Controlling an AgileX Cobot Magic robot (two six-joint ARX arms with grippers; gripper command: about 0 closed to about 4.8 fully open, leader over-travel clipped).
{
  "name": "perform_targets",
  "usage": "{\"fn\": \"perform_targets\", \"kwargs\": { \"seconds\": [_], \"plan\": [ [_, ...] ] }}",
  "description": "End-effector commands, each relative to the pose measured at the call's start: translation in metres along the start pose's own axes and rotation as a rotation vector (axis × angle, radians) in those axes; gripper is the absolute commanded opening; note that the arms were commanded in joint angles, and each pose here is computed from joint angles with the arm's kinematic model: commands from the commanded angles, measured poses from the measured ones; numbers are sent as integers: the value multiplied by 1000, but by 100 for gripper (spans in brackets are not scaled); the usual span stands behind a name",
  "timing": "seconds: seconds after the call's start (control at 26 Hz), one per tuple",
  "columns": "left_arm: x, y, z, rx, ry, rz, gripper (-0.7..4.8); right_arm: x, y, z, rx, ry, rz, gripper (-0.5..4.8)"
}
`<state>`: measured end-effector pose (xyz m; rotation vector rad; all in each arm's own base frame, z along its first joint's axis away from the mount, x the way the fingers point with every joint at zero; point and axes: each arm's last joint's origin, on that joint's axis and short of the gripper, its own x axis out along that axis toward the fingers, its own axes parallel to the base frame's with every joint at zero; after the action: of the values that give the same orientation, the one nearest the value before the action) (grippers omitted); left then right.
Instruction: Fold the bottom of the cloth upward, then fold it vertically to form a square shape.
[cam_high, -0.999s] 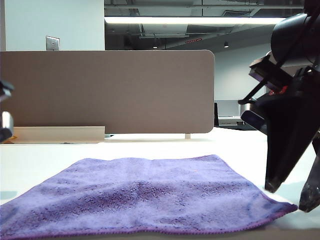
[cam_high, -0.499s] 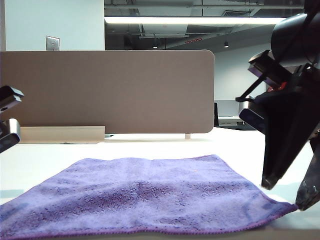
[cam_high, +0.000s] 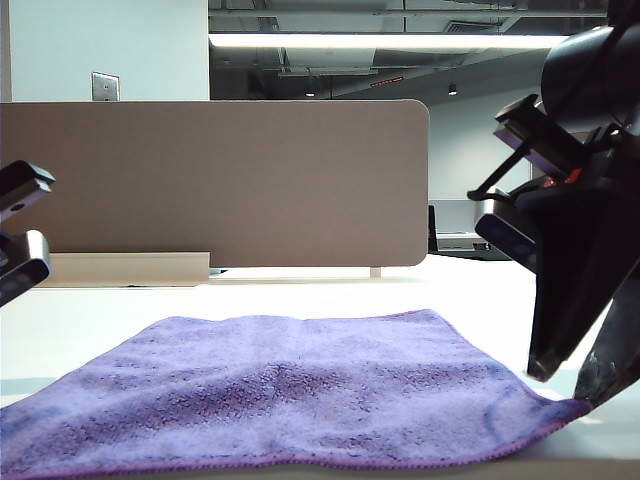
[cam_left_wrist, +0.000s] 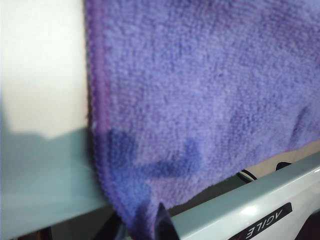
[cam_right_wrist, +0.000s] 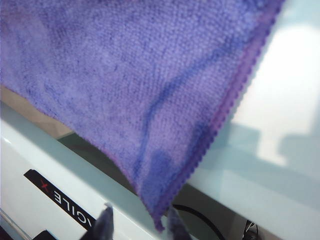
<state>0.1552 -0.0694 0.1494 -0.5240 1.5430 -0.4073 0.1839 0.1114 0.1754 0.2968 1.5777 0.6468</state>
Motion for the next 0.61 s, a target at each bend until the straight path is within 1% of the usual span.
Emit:
{"fn": "perform_targets", "kwargs": {
  "seconds": [0.04,0.38,0.5,0.61],
  "plan": [
    [0,0,0,5,-3,-9,79,-1,1,0,-8,-2,9,144],
    [0,-1,1,9,-7,-15,79,4,-3,-3,19,49,-7,144],
    [0,-2,1,13,3,-48,79,7,-6,-4,24,61,-10,144],
    [0,-2,1,22,6,-52,79,8,-6,-3,27,68,4,144]
  ]
}}
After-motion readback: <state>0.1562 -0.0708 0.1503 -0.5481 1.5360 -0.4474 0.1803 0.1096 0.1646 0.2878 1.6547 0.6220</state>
